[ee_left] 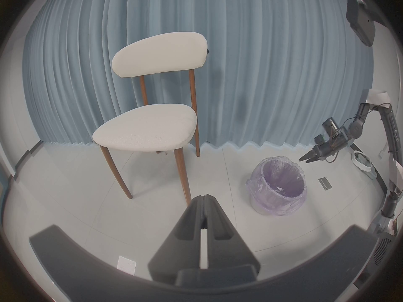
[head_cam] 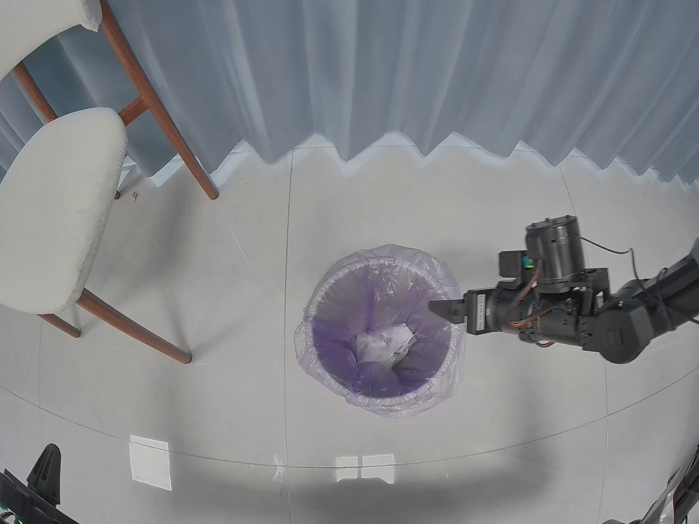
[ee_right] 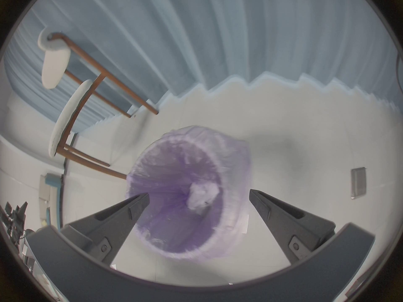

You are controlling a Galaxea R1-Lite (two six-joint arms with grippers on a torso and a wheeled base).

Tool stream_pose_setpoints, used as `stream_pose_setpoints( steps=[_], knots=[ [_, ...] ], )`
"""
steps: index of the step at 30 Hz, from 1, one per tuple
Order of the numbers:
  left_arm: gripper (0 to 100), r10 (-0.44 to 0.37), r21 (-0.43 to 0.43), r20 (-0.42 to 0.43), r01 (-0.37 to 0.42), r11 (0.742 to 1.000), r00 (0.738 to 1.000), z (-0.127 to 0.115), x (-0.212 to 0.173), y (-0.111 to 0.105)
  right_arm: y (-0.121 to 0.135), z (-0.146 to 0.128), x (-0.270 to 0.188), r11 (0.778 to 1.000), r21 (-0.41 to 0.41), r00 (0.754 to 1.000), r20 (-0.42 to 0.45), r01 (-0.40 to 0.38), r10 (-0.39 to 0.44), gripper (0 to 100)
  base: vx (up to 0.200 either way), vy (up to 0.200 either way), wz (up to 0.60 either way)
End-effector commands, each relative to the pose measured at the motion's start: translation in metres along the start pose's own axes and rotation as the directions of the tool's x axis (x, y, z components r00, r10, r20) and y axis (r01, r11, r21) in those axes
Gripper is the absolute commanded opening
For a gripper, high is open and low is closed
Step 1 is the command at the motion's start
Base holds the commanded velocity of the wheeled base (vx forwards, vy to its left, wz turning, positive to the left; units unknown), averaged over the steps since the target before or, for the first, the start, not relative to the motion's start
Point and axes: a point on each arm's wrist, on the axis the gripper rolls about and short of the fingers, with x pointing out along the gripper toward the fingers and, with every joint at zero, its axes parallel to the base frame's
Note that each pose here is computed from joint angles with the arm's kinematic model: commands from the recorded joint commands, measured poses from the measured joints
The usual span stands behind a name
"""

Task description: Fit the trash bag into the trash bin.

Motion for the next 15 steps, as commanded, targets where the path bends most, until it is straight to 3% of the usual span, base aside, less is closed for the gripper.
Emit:
stream_pose_setpoints(
  steps=[1,9,15],
  knots=[
    [0,0.0,0.0,0.001,0.0,1.0,1.0,-0.005,0.0,0.0,-0.034,0.008,-0.058,0.994,0.058,0.992,0.084,0.091,-0.096,100,0.0,0.0,0.0],
    [0,0.0,0.0,-0.001,0.0,1.0,1.0,-0.005,0.0,0.0,-0.07,-0.007,-0.109,0.968,0.137,0.967,0.12,0.21,-0.227,100,0.0,0.0,0.0],
    [0,0.0,0.0,-0.001,0.0,1.0,1.0,-0.005,0.0,0.0,-0.073,-0.025,-0.145,0.958,0.158,0.953,0.154,0.238,-0.262,100,0.0,0.0,0.0]
  ],
)
